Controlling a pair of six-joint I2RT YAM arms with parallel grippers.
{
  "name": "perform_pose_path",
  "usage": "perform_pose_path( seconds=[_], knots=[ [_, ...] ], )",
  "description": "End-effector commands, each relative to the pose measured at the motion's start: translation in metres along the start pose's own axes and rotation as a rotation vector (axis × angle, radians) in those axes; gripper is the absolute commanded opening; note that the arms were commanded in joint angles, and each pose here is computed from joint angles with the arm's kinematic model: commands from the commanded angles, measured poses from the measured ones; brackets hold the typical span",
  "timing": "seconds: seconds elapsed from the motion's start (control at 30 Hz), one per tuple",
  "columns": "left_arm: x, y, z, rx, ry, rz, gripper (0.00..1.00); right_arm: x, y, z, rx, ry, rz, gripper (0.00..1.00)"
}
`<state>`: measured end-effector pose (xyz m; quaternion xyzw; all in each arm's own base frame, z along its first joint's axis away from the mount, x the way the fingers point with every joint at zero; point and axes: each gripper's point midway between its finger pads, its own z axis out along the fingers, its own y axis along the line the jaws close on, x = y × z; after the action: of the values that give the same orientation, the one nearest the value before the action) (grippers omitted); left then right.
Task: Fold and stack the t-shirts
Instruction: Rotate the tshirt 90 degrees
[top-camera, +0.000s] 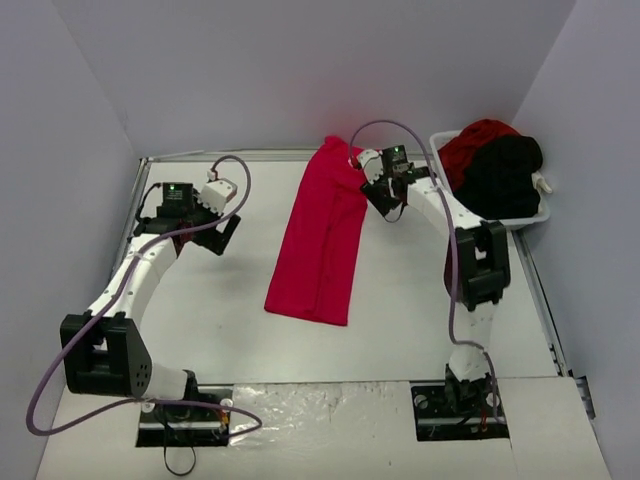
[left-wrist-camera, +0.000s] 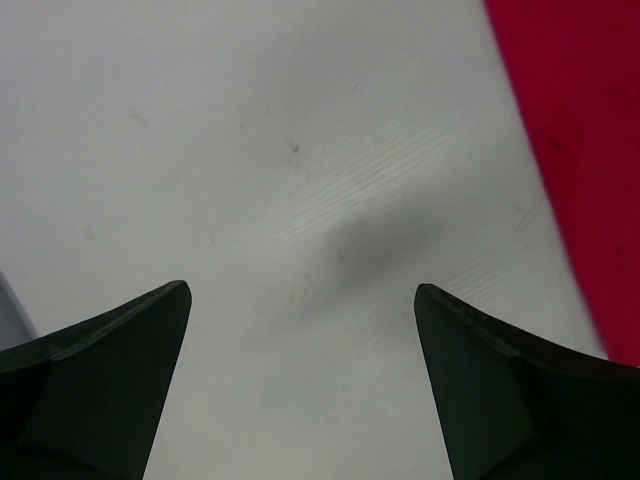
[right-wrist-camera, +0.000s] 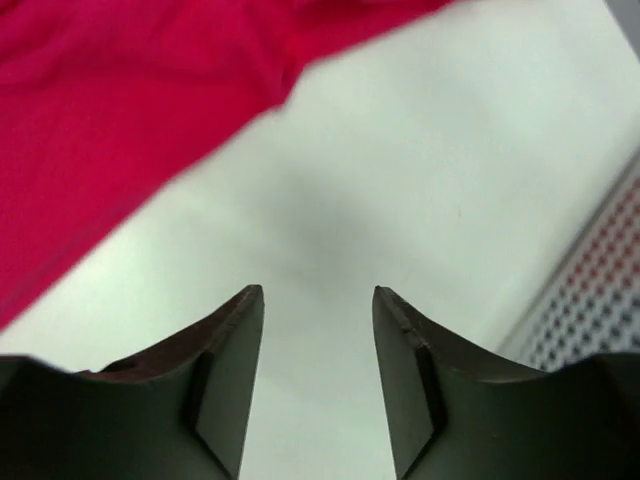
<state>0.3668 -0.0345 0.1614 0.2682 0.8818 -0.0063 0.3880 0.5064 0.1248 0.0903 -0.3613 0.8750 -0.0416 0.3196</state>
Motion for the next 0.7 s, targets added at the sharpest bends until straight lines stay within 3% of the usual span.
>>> perform_pose_path(
  seconds=[0.0, 0.03, 0.07, 0.1, 0.17, 0.23, 0.33, 0.47, 0.5, 0.57, 0.6, 0.67],
  knots=[
    [-0.051, -0.011, 0.018, 0.092, -0.128, -0.021, 0.94, 0.028, -0.007, -0.056, 0.042, 0.049, 0.021, 0.42],
    [-0.072, -0.011, 0.019, 0.109, -0.174, -0.033, 0.95, 0.032, -0.011, -0.078, 0.058, 0.038, 0.029, 0.33],
    [-0.084, -0.016, 0.026, 0.143, -0.194, -0.048, 0.94, 0.054, -0.002, -0.080, 0.042, 0.079, 0.042, 0.09],
    [-0.086, -0.026, 0.046, 0.207, -0.175, -0.097, 0.94, 0.068, 0.003, -0.087, 0.026, 0.113, 0.050, 0.00],
    [-0.125, -0.027, 0.053, 0.240, -0.231, -0.098, 0.95, 0.090, 0.016, -0.105, -0.026, 0.136, 0.069, 0.00],
    [-0.136, -0.034, 0.085, 0.274, -0.215, -0.132, 0.98, 0.107, 0.034, -0.122, -0.096, 0.165, 0.082, 0.00],
    [-0.182, -0.047, 0.131, 0.324, -0.263, -0.131, 0.88, 0.129, 0.060, -0.136, -0.192, 0.211, 0.118, 0.00],
    [-0.225, -0.070, 0.168, 0.390, -0.306, -0.146, 0.56, 0.142, 0.070, -0.139, -0.248, 0.212, 0.189, 0.00],
    [-0.232, -0.075, 0.175, 0.405, -0.314, -0.148, 0.38, 0.148, 0.072, -0.137, -0.270, 0.220, 0.207, 0.00],
    [-0.228, -0.089, 0.206, 0.439, -0.289, -0.152, 0.17, 0.153, 0.072, -0.136, -0.293, 0.218, 0.241, 0.00],
    [-0.255, -0.092, 0.199, 0.442, -0.345, -0.166, 0.11, 0.160, 0.069, -0.135, -0.297, 0.231, 0.269, 0.00],
    [-0.253, -0.098, 0.224, 0.428, -0.343, -0.176, 0.03, 0.166, 0.070, -0.133, -0.316, 0.247, 0.284, 0.00]
  ],
)
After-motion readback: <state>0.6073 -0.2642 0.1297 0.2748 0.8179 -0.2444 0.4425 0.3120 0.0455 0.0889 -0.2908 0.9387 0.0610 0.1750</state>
